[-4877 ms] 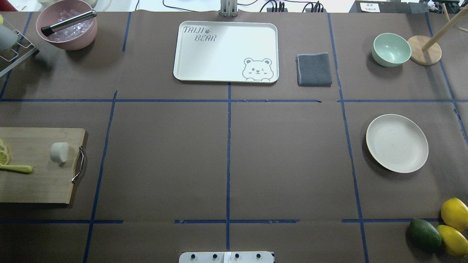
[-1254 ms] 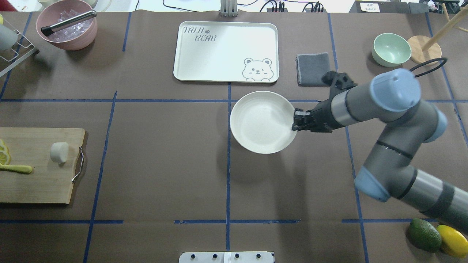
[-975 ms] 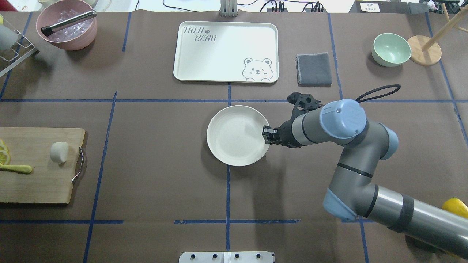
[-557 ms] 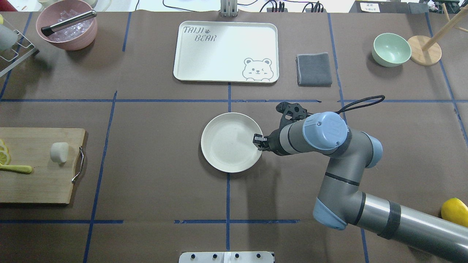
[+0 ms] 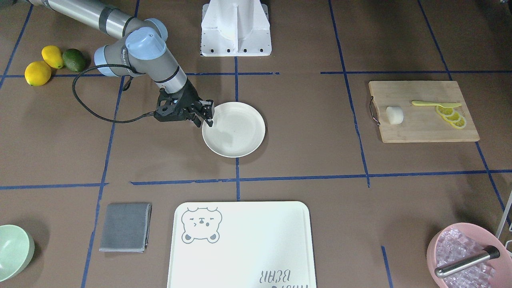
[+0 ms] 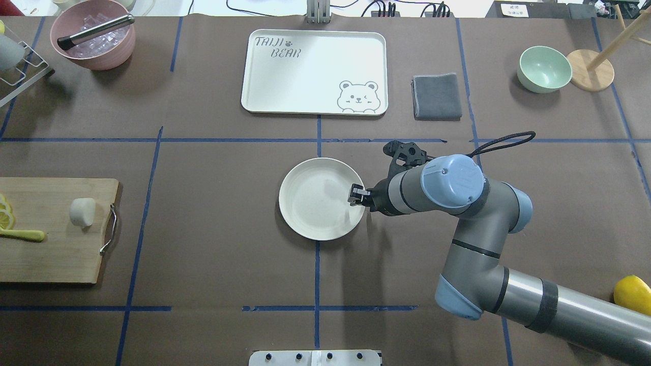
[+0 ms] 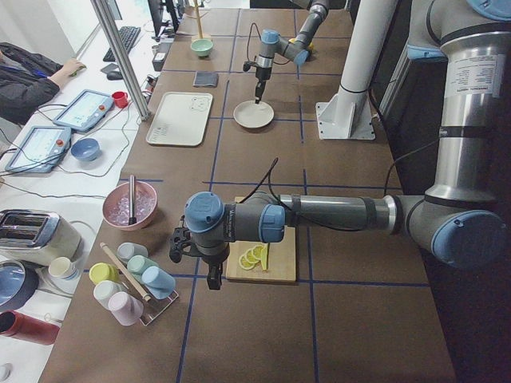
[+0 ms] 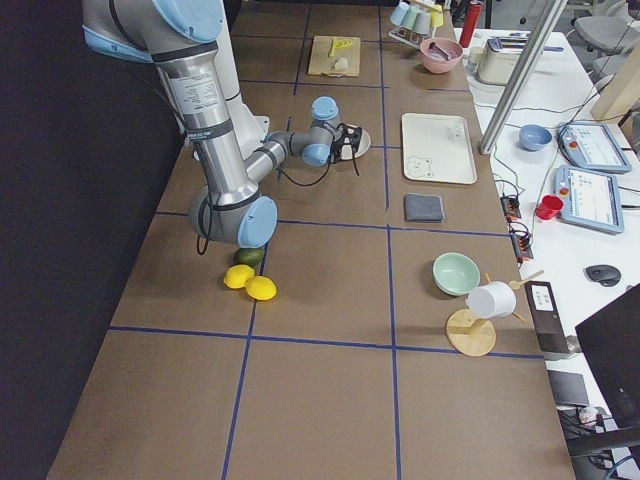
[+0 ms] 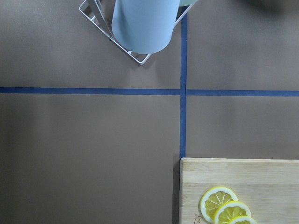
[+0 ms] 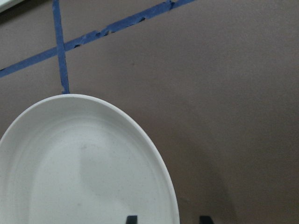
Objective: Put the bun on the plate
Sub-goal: 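Release the plate and withdraw the right gripper while the left arm reaches toward the bun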
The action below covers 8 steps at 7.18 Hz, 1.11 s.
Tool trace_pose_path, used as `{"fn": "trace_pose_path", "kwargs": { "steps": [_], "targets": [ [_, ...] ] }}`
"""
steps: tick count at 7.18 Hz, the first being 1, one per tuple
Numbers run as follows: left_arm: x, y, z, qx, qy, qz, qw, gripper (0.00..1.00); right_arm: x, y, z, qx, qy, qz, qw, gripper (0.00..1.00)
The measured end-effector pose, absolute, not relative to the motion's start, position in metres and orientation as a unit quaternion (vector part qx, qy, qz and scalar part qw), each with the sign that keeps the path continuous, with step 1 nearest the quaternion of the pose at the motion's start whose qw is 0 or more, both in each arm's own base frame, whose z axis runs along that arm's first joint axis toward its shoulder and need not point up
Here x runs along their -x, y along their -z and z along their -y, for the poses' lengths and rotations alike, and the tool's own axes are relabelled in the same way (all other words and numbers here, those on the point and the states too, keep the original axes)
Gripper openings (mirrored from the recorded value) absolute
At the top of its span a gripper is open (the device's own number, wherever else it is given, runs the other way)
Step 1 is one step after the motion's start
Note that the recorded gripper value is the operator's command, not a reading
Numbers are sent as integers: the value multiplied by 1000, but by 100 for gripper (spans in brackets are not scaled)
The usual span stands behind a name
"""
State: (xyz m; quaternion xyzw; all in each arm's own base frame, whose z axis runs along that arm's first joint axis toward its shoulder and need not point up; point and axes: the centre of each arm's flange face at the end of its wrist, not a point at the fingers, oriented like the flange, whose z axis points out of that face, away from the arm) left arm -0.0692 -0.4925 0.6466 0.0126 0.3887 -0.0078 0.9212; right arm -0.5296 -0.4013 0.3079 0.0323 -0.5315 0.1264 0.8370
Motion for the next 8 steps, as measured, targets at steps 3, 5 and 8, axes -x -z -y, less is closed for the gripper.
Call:
{"fn": "trace_pose_path", "kwargs": {
  "steps": [3, 5, 8],
  "targets": [
    [43, -603, 500, -51, -16, -388, 920, 100, 485, -280, 420, -28, -144, 508, 849, 100],
    [-28, -547, 490, -49, 13, -407, 912, 100, 432, -264, 441, -39, -146, 448, 881, 100],
    [-150, -521, 446, -48, 61, -418, 905, 99, 364, -271, 471, -77, -62, 372, 923, 100]
  ]
}}
